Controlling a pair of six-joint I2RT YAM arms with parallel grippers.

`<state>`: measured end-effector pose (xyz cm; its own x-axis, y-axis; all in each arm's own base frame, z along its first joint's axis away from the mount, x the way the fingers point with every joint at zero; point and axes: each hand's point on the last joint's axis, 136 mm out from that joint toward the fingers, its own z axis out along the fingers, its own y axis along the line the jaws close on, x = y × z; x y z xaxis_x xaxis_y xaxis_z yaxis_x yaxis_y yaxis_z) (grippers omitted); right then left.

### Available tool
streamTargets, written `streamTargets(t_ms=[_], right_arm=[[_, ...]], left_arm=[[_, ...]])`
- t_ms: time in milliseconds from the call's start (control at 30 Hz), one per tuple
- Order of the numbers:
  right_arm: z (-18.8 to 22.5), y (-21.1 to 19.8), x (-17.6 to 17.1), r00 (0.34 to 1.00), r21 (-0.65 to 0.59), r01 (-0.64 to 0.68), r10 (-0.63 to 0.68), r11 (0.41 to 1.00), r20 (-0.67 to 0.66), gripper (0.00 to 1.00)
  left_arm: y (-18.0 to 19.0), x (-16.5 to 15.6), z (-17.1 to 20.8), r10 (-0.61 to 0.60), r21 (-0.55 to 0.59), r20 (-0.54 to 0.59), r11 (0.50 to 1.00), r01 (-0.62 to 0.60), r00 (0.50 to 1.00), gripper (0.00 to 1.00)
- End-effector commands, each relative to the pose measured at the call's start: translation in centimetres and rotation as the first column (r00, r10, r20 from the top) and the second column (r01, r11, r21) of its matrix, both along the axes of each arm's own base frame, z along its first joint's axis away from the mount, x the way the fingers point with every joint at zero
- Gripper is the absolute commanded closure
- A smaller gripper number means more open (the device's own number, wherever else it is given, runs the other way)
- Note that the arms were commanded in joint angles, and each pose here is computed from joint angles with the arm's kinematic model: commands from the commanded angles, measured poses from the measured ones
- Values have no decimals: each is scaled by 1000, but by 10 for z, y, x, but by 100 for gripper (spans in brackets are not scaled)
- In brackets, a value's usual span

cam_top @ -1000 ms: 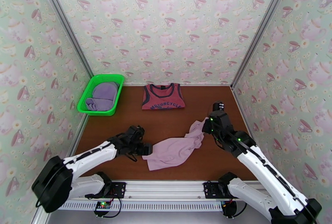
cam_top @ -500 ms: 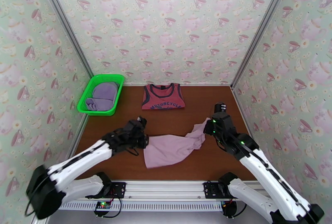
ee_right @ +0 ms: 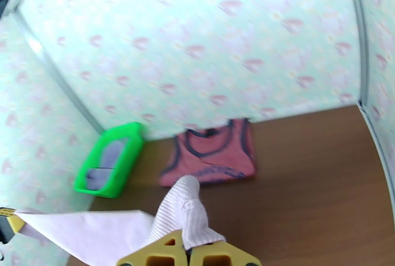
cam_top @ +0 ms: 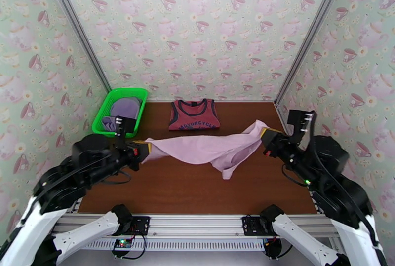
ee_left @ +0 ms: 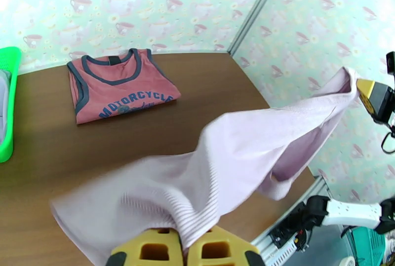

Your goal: Fold and stack the mixed laundry pile

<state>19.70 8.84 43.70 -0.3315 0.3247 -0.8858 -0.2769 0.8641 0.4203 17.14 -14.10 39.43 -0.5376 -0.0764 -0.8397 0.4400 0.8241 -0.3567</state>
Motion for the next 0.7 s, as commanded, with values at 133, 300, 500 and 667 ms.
streamTargets(t_ms=[133,300,500,667], right_arm=[[-10,5,-1,999,-3,-30,30,1000,-37,100],[-25,16,35,998,-72,0,-4,997,-61,100],[-13,45,106,999,-188,14,-20,982,-31,100],[26,59,151,999,-218,27,-18,975,43,100]], left_arm=[[27,-9,-5,60,100,-14,993,-59,998,100],[17,25,-13,121,187,21,975,-123,992,100],[8,100,-4,201,290,86,932,-217,976,100],[4,171,27,220,276,156,926,-256,963,100]])
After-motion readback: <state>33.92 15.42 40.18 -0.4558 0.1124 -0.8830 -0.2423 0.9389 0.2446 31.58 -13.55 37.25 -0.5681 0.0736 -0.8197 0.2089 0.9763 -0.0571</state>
